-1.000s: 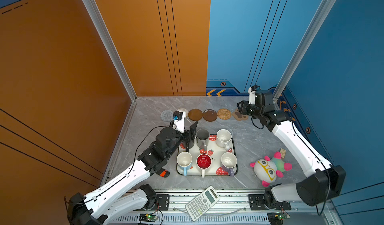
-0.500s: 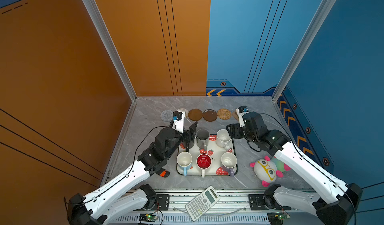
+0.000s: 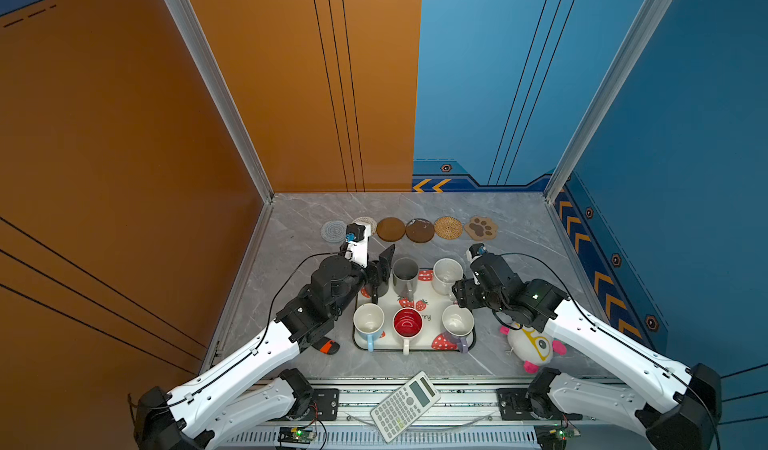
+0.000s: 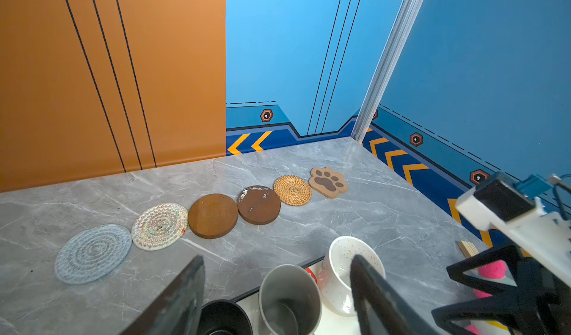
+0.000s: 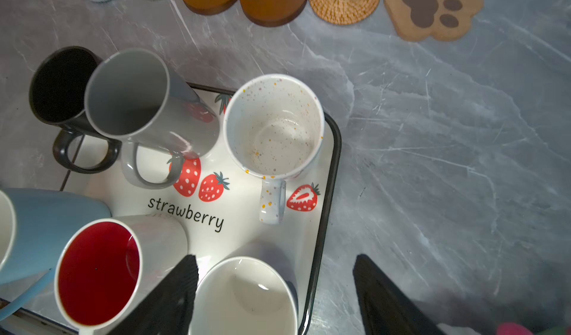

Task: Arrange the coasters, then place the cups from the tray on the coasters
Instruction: 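Lower the right gripper into the white speckled mug's opening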

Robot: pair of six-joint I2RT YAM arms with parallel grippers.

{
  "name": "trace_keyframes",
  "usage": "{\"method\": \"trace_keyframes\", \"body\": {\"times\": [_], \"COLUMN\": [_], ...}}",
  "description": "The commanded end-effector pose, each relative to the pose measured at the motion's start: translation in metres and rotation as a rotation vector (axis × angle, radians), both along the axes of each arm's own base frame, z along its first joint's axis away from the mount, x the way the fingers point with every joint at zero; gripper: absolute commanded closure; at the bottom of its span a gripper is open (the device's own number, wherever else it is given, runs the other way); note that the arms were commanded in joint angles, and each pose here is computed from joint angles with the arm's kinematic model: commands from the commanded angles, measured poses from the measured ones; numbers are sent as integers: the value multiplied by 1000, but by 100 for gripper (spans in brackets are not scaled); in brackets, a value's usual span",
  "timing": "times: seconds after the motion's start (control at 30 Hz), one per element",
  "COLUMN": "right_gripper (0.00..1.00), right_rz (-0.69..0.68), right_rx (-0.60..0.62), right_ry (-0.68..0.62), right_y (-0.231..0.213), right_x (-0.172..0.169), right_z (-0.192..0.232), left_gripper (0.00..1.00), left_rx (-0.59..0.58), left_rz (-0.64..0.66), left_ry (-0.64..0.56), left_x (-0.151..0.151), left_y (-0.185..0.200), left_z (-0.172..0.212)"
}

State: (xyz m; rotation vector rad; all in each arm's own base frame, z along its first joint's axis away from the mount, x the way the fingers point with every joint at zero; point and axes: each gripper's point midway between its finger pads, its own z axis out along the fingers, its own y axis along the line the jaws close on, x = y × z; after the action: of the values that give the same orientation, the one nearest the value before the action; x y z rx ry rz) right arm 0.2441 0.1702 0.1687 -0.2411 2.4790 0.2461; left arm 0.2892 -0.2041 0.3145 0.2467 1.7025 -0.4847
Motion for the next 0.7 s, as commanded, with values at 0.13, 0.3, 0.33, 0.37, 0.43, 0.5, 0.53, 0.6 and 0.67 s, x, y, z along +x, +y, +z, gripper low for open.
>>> {"method": "trace_keyframes", "body": {"times": [0.13,0.3,0.33,0.37,0.43,0.5,0.53,0.6,0.67], "right_gripper": [25,28,28,28,30,32,33,34,35], "right_rz": [45,38,40,39,34,17,9,2,-6], "right_rx": [61,56,52,46,36,27,27,23,14], "right_ry": [118,179,186,188,192,195,196,200,200], "right_y": [17,17,18,18,18,17,17,17,17], "right_x": [-7,1,2,4,7,11,14,17,20], "right_z": [-25,-39,-41,-42,-45,-47,-47,-49,-51], "left_gripper": [25,25,25,25,25,25,25,25,25], "left_rx": [-9,-6,-5,-4,-1,1,1,-1,-1], "left_rz": [-17,-17,-15,-12,-10,-8,-9,-6,-8], "left_ry": [1,3,2,2,3,3,3,2,1], "left_x": [-3,-3,-3,-2,-2,-1,-1,-1,-1], "left_y": [0,0,0,1,1,2,2,2,2], "left_z": [-2,-4,-3,-4,-4,-5,-5,-5,-5]}}
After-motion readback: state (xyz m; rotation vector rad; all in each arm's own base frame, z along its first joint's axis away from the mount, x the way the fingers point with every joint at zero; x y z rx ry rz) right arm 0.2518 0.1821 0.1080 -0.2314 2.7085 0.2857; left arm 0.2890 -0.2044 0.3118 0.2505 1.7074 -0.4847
